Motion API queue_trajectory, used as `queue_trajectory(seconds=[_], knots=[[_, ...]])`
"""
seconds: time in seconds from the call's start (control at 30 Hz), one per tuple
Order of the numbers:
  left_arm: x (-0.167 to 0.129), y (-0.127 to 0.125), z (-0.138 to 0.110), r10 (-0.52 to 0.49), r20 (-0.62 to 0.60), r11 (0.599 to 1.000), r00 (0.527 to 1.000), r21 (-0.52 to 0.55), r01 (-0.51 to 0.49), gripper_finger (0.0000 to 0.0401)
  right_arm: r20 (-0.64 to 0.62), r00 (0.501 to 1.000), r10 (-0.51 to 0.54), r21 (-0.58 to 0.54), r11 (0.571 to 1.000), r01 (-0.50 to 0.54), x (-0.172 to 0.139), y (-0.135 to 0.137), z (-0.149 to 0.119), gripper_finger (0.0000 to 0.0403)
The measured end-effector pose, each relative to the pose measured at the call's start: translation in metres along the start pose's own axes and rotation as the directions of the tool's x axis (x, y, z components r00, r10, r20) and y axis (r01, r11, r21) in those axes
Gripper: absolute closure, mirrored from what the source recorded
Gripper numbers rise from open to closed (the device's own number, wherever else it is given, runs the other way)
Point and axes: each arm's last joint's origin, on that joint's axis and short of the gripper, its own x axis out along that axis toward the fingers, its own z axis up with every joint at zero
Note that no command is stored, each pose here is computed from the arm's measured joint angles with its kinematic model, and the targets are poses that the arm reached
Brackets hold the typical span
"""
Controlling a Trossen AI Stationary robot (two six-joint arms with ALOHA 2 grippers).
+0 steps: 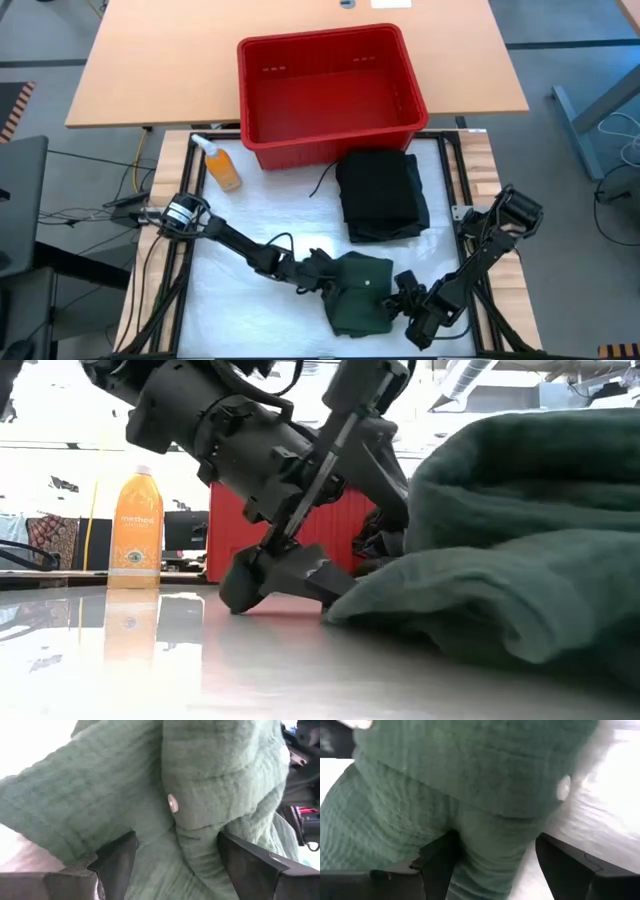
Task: Fold Laundry from Bin
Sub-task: Stack the green polo shirt on top of the black shirt
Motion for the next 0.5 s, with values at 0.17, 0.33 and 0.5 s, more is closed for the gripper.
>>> queue_trajectory(seconds=[0.17,0.33,0.5], knots=[[0.027,0.007,-0.001,-0.066,-0.028,0.997,0.997,-0.027,0.066,0.0124,0.029,1.0,0.01,-0.033,0.999,-0.009,0.007,0.0,0.0,0.0109],[0.058,-0.005,0.0,-0.182,-0.121,0.983,0.976,-0.03,0.18,0.0124,0.045,0.999,0.019,-0.061,0.998,-0.016,0.008,0.002,0.003,0.0137],[0.067,-0.017,0.005,-0.167,-0.175,0.981,0.97,0.067,0.181,0.0146,0.051,0.998,0.023,-0.073,0.997,-0.019,0.007,0.001,0.002,0.0241]])
